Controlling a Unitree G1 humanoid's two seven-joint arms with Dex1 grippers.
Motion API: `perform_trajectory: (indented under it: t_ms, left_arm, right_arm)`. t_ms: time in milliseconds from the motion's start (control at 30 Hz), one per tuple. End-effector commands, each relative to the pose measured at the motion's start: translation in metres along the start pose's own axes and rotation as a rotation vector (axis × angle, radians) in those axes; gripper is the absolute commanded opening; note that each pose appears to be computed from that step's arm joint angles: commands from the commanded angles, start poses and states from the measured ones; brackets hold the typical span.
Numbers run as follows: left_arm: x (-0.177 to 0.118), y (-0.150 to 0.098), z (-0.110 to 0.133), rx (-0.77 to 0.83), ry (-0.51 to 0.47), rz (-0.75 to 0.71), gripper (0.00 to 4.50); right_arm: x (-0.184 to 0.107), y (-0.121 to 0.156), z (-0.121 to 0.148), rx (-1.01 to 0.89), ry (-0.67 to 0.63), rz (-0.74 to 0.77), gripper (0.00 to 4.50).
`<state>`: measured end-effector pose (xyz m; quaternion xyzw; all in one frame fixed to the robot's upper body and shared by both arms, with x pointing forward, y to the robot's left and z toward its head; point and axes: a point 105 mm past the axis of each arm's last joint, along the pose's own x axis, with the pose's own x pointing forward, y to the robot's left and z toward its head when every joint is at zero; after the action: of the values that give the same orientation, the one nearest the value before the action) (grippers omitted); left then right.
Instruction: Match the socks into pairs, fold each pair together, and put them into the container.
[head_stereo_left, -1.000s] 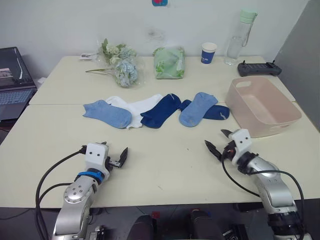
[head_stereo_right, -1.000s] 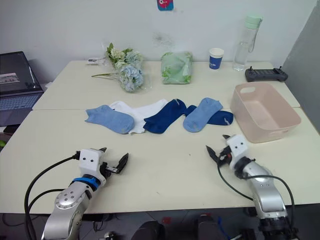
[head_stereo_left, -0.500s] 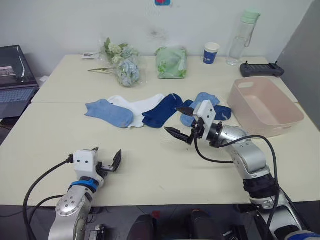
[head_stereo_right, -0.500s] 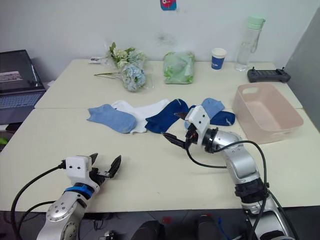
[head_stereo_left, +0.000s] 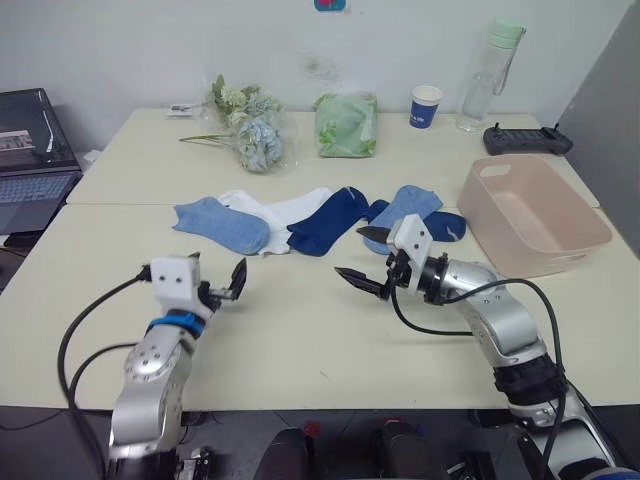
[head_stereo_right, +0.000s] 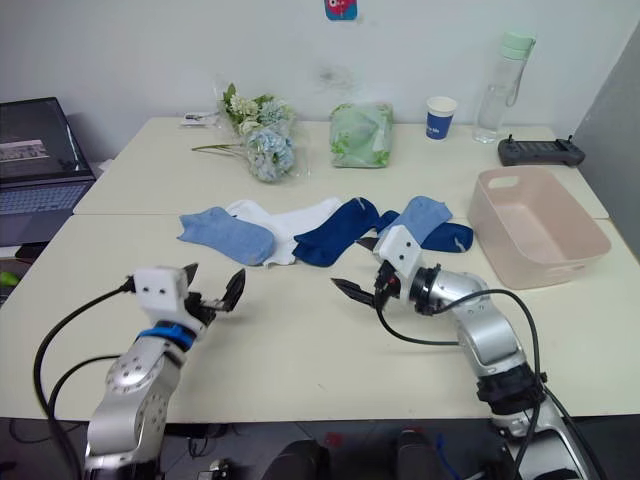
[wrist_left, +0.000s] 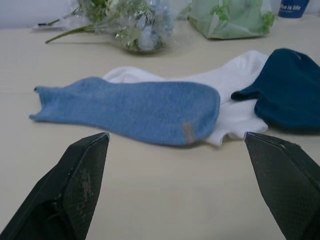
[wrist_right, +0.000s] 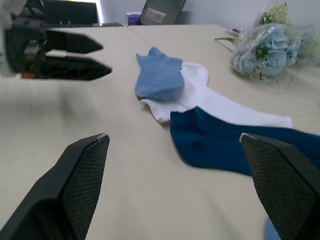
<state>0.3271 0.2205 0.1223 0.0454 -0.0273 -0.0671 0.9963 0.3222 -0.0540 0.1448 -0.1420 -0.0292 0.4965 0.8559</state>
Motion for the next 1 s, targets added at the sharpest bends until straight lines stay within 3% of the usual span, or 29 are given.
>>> perform_trajectory:
  t_ms: [33,267,467,933,1000]
  left_arm:
    - [0.017,-0.005,0.0,0.023,0.012,-0.035,4.5]
    - [0.054,-0.001,-0.006,0.066,0.059,0.01,4.5]
    - [0.067,0.003,-0.008,0.065,0.071,0.019,4.5]
    - [0.065,0.008,-0.006,0.041,0.035,0.035,0.15]
    - [0.061,0.012,-0.004,0.032,0.031,0.046,0.07]
  right_arm:
    - [-0.006,-0.001,0.017,-0.068,-0.045,-0.027,4.49]
    - [-0.014,0.001,0.013,-0.072,-0.028,-0.072,4.49]
    - [-0.02,0.001,0.012,-0.074,-0.019,-0.102,4.49]
    - [-0.022,-0.002,0.01,-0.08,-0.007,-0.119,4.5]
    - [-0.022,-0.002,0.01,-0.08,-0.007,-0.121,4.5]
